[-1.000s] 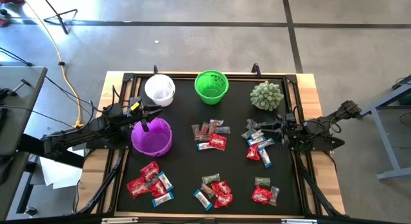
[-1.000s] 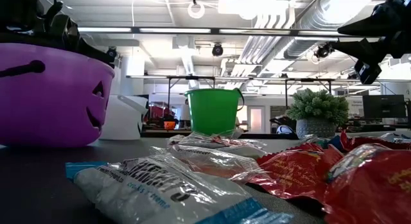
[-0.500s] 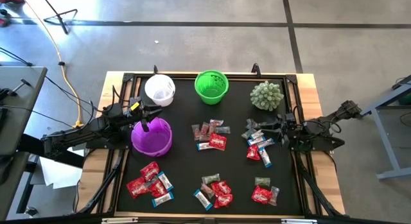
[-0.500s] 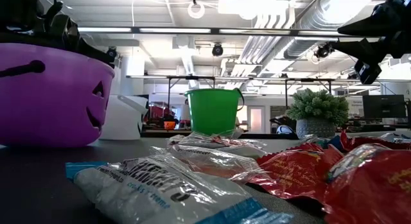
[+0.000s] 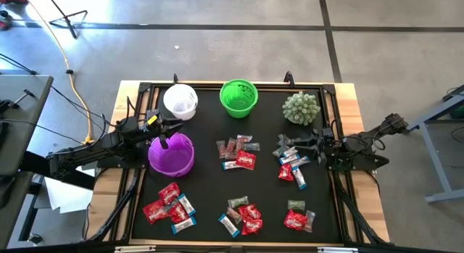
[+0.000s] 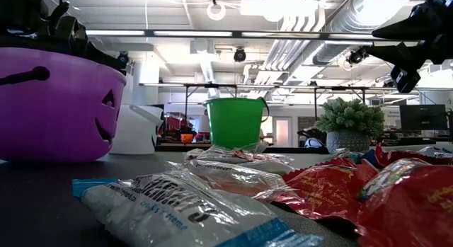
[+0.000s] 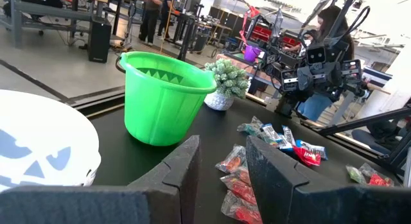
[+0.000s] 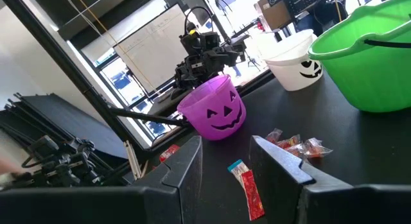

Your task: Sort candy

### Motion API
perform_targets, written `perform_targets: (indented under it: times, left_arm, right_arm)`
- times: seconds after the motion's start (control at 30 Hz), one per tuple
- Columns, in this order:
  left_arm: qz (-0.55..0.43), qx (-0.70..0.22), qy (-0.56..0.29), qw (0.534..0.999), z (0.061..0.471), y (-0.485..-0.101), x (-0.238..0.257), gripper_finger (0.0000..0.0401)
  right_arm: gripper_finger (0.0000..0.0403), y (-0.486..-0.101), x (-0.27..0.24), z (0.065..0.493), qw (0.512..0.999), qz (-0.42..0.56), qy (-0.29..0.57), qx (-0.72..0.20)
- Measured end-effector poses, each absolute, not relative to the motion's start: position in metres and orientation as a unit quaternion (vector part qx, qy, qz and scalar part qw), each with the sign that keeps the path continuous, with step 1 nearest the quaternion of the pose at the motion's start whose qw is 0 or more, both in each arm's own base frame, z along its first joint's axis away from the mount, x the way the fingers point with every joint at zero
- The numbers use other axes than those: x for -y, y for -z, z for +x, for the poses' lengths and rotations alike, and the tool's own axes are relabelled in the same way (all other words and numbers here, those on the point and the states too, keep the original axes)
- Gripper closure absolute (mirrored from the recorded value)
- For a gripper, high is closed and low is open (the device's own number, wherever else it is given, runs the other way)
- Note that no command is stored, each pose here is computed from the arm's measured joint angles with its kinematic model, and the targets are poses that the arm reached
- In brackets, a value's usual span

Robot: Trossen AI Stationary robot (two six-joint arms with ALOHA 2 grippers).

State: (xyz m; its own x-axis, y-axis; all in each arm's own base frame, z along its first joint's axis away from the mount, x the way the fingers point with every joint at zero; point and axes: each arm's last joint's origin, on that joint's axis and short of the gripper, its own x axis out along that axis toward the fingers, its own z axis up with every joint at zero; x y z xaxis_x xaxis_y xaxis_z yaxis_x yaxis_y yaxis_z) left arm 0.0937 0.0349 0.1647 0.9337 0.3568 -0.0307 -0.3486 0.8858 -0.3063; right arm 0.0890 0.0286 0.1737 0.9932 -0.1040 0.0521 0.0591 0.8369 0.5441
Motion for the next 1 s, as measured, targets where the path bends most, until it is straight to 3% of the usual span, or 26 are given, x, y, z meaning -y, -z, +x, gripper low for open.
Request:
perform_targets:
  times: [1.0]
  left_arm:
    - [-0.200,0.043,-0.223,0.953,0.0927,-0.1670,-0.0374,0.0288]
  right_arm:
    - [0.0276,-0.1738,-0.0286,0.0889,0.958,0.282,0.043,0.040]
